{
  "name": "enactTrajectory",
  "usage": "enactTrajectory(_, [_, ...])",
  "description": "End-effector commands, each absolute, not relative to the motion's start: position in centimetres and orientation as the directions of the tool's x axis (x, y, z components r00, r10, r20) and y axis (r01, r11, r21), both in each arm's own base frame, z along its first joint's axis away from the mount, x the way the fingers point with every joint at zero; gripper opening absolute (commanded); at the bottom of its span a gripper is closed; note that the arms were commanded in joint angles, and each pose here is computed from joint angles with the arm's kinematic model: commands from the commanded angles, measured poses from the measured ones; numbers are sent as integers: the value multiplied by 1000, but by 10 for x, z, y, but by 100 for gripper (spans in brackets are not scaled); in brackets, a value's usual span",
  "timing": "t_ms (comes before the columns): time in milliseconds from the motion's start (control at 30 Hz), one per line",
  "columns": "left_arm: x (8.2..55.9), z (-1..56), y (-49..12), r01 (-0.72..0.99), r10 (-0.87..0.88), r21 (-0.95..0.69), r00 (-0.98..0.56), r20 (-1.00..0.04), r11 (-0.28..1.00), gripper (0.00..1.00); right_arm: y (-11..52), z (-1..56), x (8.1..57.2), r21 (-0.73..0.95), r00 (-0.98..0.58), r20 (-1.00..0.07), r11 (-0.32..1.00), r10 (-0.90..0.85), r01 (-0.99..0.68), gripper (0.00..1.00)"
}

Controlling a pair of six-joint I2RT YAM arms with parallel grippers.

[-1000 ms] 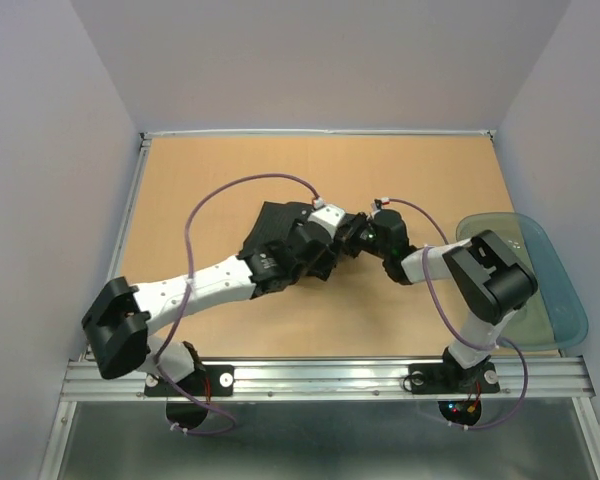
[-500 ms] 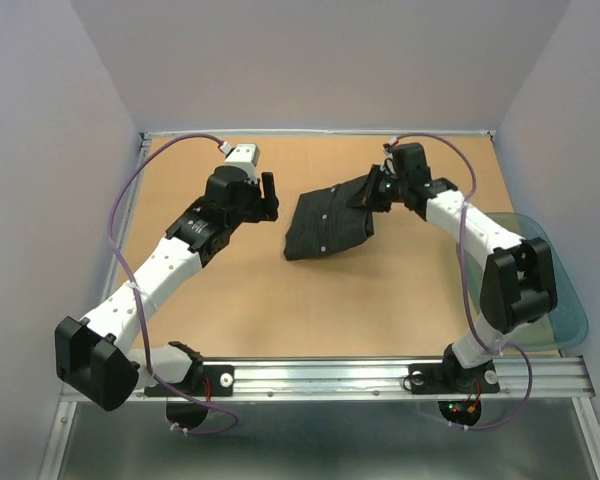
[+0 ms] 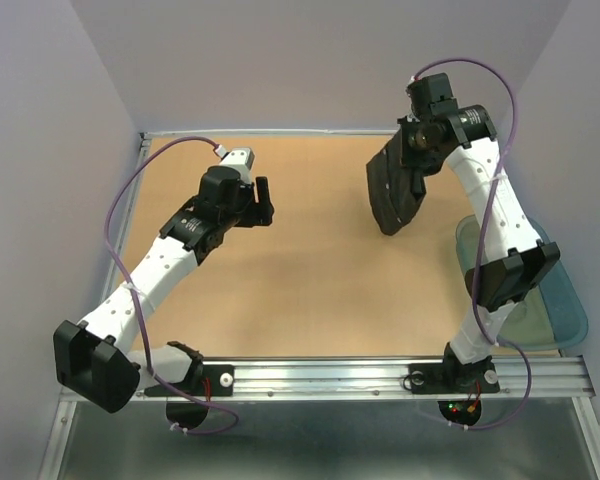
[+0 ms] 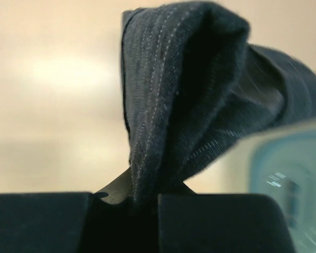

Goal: Fold and stack the long sleeve shirts
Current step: Fold the shirt

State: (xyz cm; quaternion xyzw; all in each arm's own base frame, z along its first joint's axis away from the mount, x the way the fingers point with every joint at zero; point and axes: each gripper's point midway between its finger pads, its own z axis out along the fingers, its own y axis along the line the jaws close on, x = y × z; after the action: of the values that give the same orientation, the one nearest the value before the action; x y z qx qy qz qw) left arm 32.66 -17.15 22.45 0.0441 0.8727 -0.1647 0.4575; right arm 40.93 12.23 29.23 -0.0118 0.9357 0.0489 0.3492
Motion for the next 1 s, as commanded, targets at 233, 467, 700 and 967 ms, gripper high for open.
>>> enactTrajectory(233, [298, 206, -159, 159, -155, -318, -622, -768, 935, 74, 218, 180, 372, -422, -822, -375, 868, -429, -261, 3])
enactTrajectory(467, [273, 188, -138, 47, -253, -359, -627, -737, 932, 74, 294, 88, 339, -460, -804, -230, 789, -548, -406, 4])
enactTrajectory(700, [248, 183, -129, -31, -398, -476, -597, -696, 879, 74, 332, 53, 305, -392, -771, -190, 767, -608, -508, 31])
enactTrajectory(967, [232, 170, -125, -57, -454, -527, -591, -667, 848, 74, 364, 72, 279, -209, -745, -242, 783, -622, -586, 70])
